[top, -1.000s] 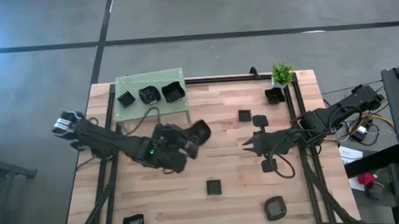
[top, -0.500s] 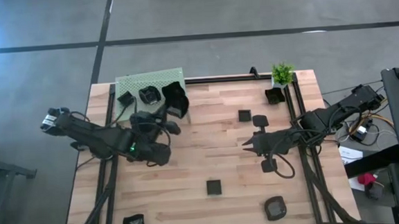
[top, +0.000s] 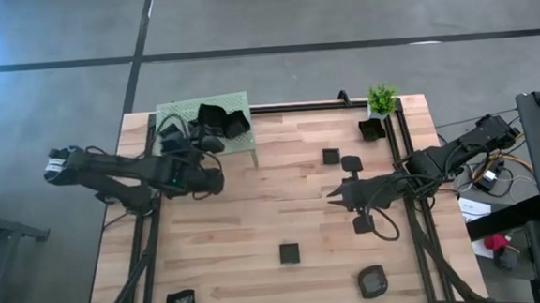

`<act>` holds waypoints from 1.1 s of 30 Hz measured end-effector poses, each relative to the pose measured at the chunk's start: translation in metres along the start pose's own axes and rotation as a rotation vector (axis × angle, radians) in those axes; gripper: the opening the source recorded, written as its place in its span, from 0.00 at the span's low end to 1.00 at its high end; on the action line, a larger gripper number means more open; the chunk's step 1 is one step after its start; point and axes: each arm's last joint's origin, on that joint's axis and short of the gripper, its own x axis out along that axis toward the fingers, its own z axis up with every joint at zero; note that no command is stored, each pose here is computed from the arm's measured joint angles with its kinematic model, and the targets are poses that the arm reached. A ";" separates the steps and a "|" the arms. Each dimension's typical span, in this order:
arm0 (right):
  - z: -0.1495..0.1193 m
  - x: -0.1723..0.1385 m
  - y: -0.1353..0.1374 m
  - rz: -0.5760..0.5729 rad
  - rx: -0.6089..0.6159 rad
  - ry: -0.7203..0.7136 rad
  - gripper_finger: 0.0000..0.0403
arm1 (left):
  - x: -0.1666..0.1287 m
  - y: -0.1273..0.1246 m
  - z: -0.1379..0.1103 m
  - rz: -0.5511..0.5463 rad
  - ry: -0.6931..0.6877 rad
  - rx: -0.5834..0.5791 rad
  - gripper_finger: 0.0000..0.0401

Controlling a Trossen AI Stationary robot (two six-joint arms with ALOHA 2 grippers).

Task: Pick & Place Mini shaped plates
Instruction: Stack the black leaf shaped plate on top of the leaf shaped plate on the shelf

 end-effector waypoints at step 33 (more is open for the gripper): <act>0.000 0.000 0.000 0.000 -0.005 -0.002 0.15 | 0.034 0.083 -0.027 0.137 0.109 -0.283 0.00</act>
